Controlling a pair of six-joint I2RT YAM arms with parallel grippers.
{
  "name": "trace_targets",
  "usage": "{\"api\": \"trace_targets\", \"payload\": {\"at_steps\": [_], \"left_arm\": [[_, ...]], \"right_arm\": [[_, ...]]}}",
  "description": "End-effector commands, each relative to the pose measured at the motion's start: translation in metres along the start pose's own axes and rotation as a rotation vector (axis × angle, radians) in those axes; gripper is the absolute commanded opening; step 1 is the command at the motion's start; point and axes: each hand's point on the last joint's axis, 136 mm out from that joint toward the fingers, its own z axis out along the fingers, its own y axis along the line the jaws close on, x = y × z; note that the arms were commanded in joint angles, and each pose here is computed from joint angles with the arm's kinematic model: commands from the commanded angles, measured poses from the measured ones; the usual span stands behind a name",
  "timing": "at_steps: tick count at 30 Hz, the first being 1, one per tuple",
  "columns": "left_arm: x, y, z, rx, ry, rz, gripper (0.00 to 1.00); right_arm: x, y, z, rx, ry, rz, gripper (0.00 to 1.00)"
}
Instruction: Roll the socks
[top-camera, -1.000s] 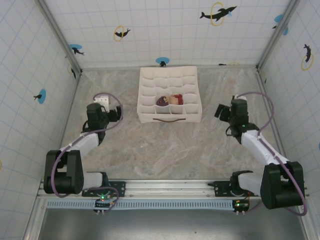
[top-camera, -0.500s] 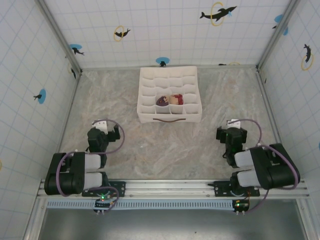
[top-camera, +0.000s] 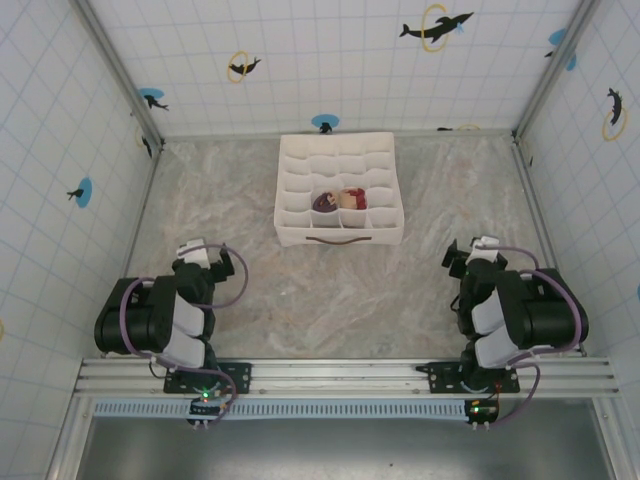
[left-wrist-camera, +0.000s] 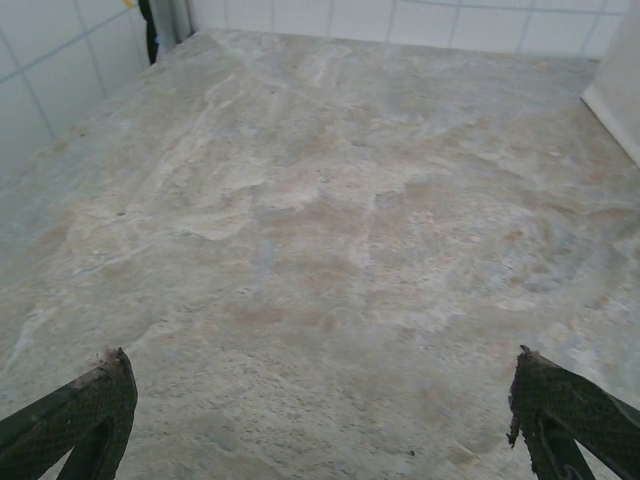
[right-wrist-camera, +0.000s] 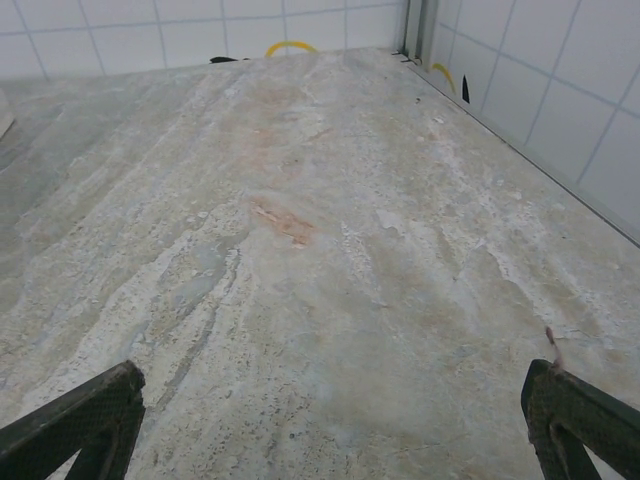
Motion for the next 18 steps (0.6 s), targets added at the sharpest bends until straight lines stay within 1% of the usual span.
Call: {"api": "trace_targets", "payload": {"at_steps": [1, 3, 5, 7, 18], "left_arm": [[0.0004, 0.0117, -0.0019, -0.06, -0.006, -0.031, 0.98], [0.0003, 0.0117, -0.0023, -0.06, -0.008, -0.029, 0.98], [0.0006, 0.0115, -0.0025, -0.059, -0.007, -0.028, 0.98], [0.0001, 0.0114, -0.0024, -0.058, -0.009, -0.028, 0.98], [0.0002, 0.0113, -0.0024, -0.058, -0.008, -0.029, 0.98]], "right_arm": [[0.0072, -0.0019, -0.0066, -0.004, 0.015, 0.018, 1.0], [0.0054, -0.003, -0.008, 0.0, 0.0, 0.018, 1.0], [0.0093, -0.0013, -0.0064, -0.004, 0.024, 0.009, 1.0], [0.0069, -0.0001, -0.0067, -0.012, 0.011, 0.008, 1.0], [0.0082, -0.0002, -0.0058, -0.014, 0.02, 0.011, 1.0]]}}
